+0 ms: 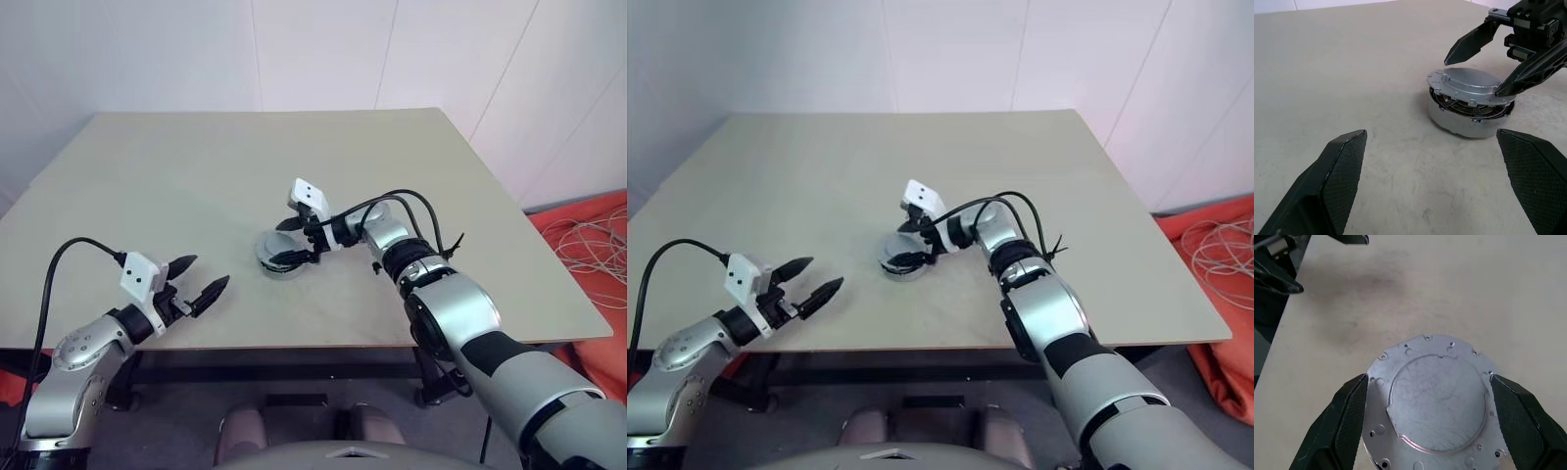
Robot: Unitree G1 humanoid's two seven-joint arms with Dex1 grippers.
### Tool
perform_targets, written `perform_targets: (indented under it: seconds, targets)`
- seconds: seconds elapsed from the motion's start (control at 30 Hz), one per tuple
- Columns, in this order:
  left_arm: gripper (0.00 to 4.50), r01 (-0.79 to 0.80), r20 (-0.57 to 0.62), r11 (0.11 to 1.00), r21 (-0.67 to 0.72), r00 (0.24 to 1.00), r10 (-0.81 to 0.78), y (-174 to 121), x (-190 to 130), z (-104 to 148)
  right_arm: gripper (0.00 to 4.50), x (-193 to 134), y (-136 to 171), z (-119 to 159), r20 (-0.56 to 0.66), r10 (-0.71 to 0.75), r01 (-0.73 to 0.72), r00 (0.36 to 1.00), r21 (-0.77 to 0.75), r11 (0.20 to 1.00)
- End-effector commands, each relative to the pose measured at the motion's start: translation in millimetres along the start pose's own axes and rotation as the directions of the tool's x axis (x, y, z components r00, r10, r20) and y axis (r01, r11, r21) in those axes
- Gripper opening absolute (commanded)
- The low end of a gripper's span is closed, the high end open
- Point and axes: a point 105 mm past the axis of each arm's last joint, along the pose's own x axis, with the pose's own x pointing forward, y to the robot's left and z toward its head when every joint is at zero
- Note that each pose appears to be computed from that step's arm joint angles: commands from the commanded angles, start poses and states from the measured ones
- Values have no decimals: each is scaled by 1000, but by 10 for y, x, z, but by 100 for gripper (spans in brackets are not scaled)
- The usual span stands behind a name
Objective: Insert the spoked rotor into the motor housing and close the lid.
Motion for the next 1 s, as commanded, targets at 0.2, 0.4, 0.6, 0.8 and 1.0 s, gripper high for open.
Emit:
perform_targets:
  seconds: [0.2,0.4,0.6,0.8,1.0]
  targets:
    - [450,13,49,999,46,999,-16,1,43,189,431,9,-14,-97,-30,-32,33,999,14,999]
    - [450,18,51,999,47,999,-21,-7,63,186,299,27,12,-98,-13,-19,19,1000,32,999]
    - [450,22,53,999,44,998,-24,-13,79,187,299,16,46,-162,-33,10,-7,999,78,997]
    - [450,25,55,999,42,998,-27,-17,89,187,299,-70,84,-158,-44,71,-69,997,53,996]
    - [450,35,55,999,39,998,-38,-28,120,180,299,-128,92,-155,-61,95,-93,994,42,995]
